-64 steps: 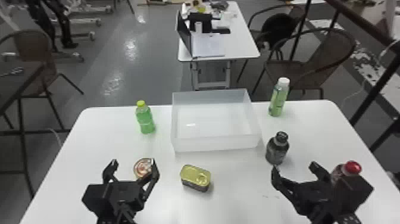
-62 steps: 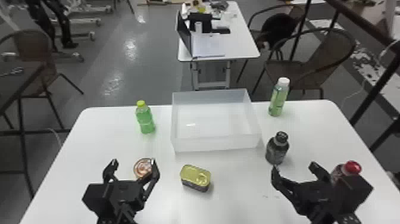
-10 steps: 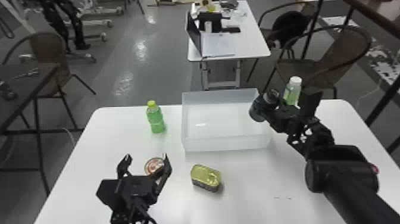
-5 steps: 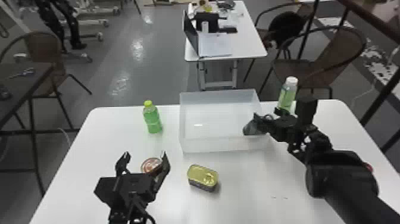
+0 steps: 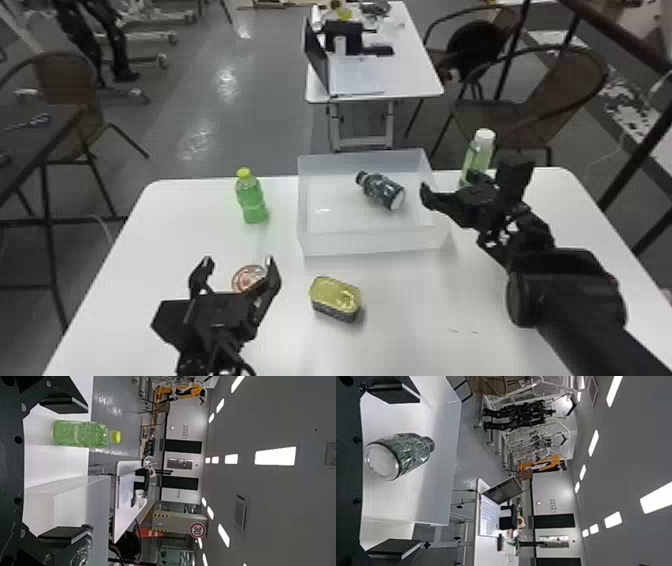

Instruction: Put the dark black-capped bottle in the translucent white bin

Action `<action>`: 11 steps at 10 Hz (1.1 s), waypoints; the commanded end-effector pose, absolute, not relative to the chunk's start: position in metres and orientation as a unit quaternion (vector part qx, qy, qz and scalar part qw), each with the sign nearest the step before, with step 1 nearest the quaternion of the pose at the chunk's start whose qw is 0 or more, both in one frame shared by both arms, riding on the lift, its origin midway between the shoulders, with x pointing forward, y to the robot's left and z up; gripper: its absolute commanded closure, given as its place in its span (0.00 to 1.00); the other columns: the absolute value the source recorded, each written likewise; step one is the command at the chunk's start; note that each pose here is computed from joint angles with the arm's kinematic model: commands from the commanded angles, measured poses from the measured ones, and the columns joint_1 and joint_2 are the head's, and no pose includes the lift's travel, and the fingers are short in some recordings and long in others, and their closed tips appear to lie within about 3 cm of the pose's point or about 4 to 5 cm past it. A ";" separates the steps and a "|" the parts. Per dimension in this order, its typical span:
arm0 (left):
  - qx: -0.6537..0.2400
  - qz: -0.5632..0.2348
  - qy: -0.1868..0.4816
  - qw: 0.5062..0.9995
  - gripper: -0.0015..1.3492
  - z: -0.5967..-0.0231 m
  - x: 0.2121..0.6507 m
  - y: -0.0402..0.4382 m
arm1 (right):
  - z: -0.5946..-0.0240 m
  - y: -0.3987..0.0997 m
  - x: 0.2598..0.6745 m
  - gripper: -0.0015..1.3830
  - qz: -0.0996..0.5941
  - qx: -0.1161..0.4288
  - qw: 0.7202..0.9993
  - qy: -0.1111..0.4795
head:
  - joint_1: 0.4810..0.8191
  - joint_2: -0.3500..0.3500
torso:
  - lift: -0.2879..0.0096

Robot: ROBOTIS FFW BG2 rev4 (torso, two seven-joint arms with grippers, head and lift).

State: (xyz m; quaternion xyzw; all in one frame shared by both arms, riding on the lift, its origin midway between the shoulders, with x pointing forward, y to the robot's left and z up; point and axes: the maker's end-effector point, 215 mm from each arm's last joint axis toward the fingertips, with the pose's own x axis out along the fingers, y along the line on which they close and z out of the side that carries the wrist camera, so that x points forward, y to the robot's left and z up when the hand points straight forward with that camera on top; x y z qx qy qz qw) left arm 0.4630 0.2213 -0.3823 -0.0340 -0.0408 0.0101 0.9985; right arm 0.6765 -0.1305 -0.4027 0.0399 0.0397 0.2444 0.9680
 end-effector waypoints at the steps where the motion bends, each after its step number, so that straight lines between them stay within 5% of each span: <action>1: -0.032 0.010 -0.043 0.999 0.16 -0.381 0.461 0.222 | -0.357 -0.122 0.659 0.00 0.240 0.023 0.970 -0.005 | 0.63 0.62 | 0.92; 3: -0.033 0.016 -0.047 0.998 0.16 -0.379 0.459 0.223 | -0.333 -0.128 0.615 0.03 0.226 0.016 0.974 -0.027 | 0.63 0.63 | 0.92; 8: -0.032 0.022 -0.045 0.998 0.16 -0.383 0.450 0.228 | -0.390 -0.162 0.476 0.06 0.180 0.033 0.981 0.060 | 0.63 0.62 | 0.92; 11: -0.031 0.022 -0.042 0.998 0.16 -0.386 0.448 0.229 | -0.407 -0.168 0.458 0.06 0.176 0.029 0.980 0.091 | 0.63 0.61 | 0.92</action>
